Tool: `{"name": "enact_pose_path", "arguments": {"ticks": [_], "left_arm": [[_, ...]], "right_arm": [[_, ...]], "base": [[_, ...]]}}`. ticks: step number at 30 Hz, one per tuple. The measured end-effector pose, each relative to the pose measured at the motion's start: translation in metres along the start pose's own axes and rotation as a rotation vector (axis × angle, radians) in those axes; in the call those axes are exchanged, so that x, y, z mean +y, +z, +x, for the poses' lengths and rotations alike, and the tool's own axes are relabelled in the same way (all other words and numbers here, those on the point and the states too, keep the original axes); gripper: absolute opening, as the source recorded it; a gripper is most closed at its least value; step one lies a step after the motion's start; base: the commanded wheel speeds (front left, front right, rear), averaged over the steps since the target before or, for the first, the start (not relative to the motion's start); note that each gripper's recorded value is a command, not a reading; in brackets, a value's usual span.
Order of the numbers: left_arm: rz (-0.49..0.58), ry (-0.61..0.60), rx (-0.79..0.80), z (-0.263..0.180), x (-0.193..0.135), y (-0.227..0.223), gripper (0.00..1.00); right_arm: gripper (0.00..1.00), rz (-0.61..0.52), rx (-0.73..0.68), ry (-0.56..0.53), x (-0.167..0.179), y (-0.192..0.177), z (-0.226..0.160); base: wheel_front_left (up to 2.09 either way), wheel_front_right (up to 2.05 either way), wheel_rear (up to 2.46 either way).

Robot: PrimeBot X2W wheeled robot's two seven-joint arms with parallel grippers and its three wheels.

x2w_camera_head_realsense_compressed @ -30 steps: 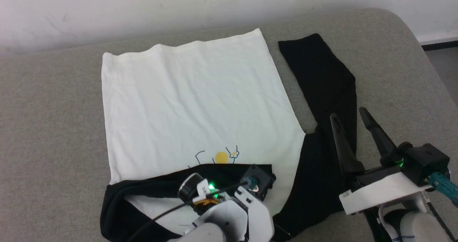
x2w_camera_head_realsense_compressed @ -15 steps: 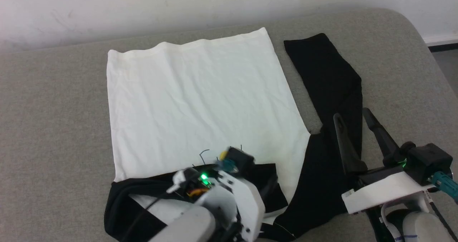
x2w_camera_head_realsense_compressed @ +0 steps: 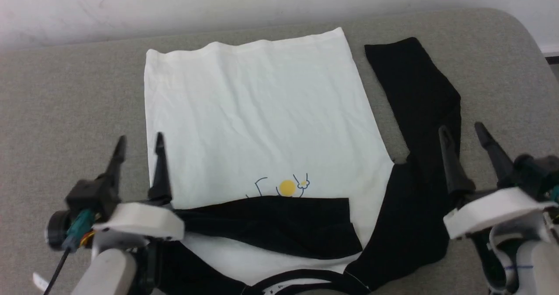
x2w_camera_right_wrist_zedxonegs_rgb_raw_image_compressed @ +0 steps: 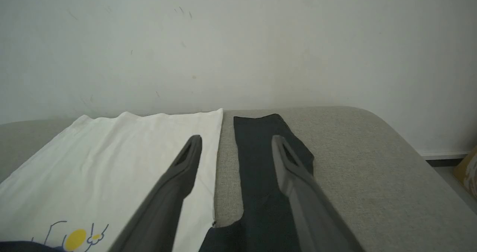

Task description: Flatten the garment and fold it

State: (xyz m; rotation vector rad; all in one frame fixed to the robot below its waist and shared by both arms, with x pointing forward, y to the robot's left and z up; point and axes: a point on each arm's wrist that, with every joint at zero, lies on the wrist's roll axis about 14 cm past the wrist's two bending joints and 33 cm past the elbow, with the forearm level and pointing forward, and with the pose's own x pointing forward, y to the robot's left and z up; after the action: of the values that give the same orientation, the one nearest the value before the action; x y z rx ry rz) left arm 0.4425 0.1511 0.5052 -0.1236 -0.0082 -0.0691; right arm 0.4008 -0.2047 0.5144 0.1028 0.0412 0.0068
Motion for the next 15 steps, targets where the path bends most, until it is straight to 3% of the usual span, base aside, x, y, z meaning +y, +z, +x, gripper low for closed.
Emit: {"name": "enact_pose_path", "arguments": {"ticks": [6,15], "left_arm": [[0.070,0.109,-0.022,-0.006,0.043,-0.004,1.00],[0.069,0.183,-0.065,0.003,0.058,-0.006,1.00]], "right_arm": [[1.00,-0.061,0.063,-0.022,-0.023,-0.004,0.039],[1.00,-0.061,0.211,-0.111,-0.072,-0.020,0.124]], "base": [[0.00,0.00,0.00],[0.00,0.00,0.00]]}}
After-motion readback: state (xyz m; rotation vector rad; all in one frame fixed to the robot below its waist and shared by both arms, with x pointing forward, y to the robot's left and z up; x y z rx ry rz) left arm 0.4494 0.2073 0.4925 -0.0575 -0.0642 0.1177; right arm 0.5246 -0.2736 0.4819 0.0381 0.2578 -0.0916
